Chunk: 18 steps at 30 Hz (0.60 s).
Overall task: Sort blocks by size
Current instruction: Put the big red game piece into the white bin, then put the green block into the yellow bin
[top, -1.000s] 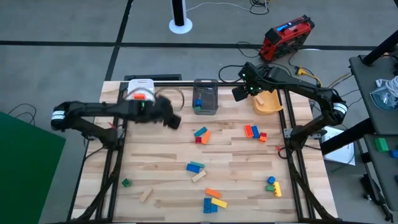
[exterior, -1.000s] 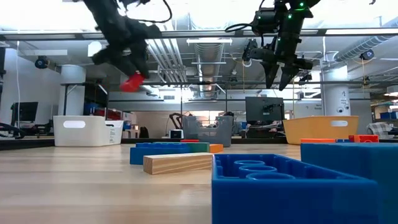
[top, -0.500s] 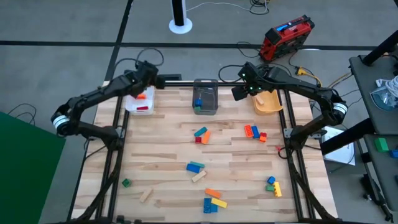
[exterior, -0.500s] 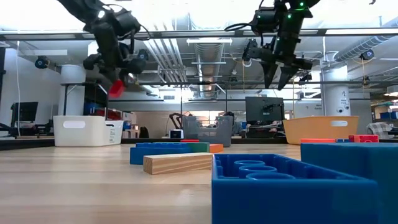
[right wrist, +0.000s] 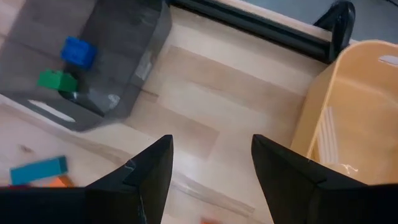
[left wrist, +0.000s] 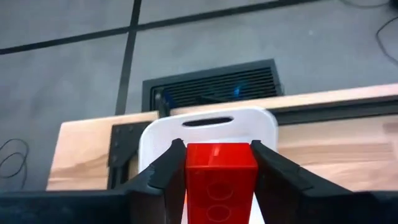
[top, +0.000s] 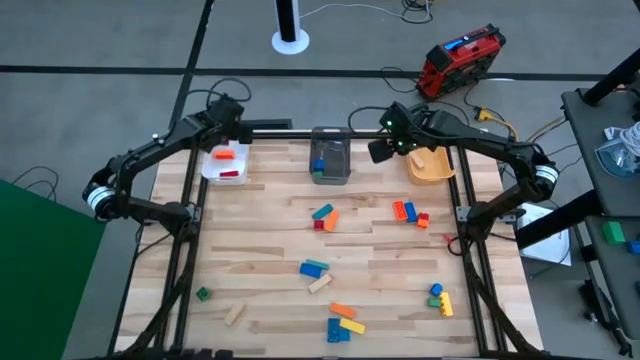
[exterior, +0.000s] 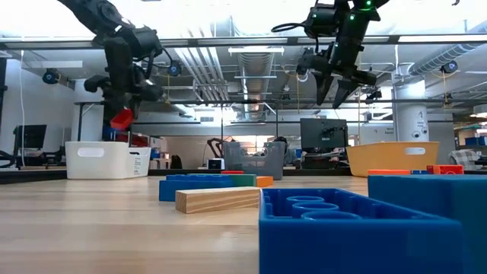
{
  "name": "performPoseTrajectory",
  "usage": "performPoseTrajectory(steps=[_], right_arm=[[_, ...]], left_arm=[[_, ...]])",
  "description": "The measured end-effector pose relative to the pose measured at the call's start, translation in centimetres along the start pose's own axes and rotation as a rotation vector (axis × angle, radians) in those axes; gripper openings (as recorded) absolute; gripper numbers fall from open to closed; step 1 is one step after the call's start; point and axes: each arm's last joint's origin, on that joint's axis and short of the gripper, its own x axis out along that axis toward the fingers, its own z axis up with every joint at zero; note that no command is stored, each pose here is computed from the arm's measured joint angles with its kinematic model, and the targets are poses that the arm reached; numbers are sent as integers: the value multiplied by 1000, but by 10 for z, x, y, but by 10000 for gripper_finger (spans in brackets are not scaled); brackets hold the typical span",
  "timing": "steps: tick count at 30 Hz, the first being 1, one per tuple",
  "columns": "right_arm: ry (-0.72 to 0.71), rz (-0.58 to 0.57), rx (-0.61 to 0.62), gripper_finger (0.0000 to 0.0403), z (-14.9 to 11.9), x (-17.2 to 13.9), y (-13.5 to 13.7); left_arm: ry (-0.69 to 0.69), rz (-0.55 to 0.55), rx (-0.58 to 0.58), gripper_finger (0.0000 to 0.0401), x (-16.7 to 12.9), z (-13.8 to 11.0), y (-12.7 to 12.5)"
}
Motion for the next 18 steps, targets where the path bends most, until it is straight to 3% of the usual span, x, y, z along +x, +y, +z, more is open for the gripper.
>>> performPoseTrajectory(steps=[7,18], right_arm=[[-6,6,0,208,0,0,1],[8,27,-11,208,-2,0,5]], left_arm=[[36,8,19,181,0,-4,1],[78,-110,10,186,-4,-9,-9]])
